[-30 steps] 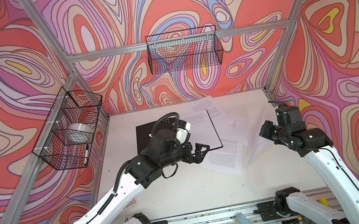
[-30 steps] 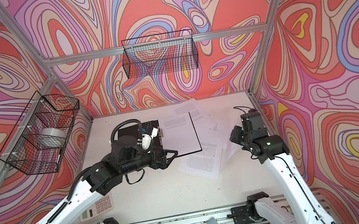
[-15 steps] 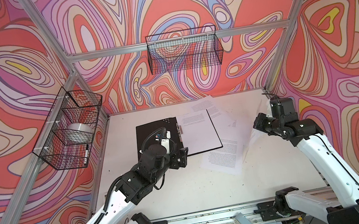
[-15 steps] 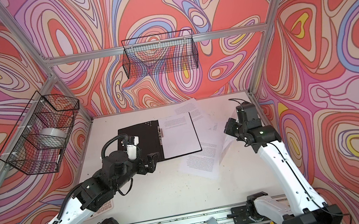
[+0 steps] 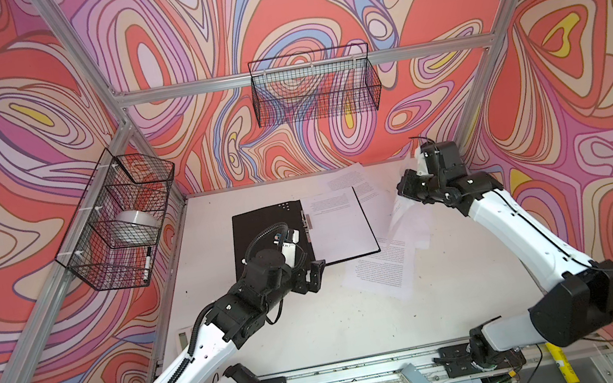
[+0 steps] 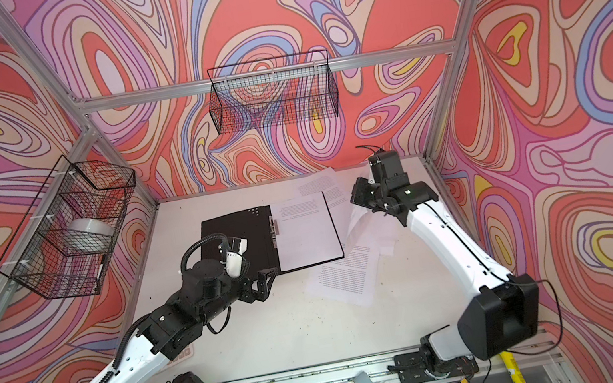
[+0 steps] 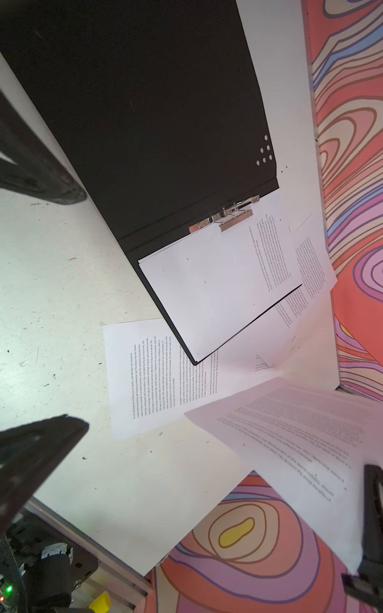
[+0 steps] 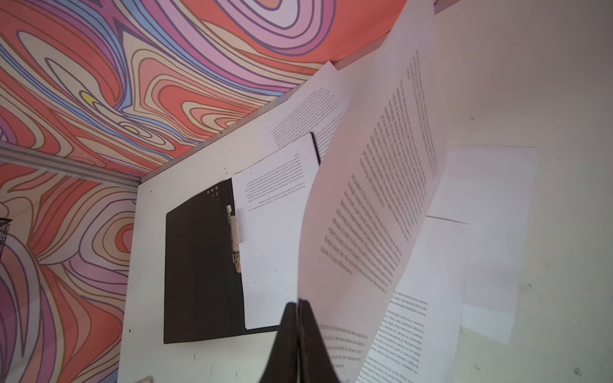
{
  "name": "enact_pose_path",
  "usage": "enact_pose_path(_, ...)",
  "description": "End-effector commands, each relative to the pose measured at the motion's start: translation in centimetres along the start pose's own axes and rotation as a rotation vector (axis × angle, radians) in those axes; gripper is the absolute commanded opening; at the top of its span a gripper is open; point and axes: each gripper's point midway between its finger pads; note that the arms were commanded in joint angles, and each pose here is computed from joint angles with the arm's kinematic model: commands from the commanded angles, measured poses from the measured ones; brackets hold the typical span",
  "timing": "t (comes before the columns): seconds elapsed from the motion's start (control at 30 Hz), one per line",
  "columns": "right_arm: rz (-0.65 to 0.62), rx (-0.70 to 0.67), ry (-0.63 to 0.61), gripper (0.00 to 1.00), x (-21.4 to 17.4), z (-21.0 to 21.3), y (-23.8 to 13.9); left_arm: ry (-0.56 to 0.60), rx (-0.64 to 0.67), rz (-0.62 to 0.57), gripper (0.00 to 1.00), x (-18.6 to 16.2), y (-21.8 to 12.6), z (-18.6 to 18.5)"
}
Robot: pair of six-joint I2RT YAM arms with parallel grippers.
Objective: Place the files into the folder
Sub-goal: 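Carry the held sheet upright over the folder with the right gripper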
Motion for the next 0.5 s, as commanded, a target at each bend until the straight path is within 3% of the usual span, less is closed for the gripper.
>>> enact_pose_path(0.0, 0.036, 0.139, -0.028, 0.00, -0.1, 4.2, 0.8, 0.024, -0.019, -0.045, 1.00, 0.9, -0.4, -0.2)
enact_pose_path(0.33, 0.126, 0.344, -0.043, 0.00, -0.9, 9.0, 2.1, 0.016, -0.049, -0.006, 1.00, 0.3, 0.4, -0.7)
enact_pose_path(0.47, 0.093, 0.287, -0.031, 0.00, -0.8, 7.3, 3.4, 0.014, -0.051, -0.005, 1.00, 0.2, 0.3, -0.7)
Point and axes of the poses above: each gripper's point midway between its finger pads, its own y axis out along the fingers, its own z axis along the line the jaws close on, x = y × z, and after that the axes turned 14 degrees about y, right-handed
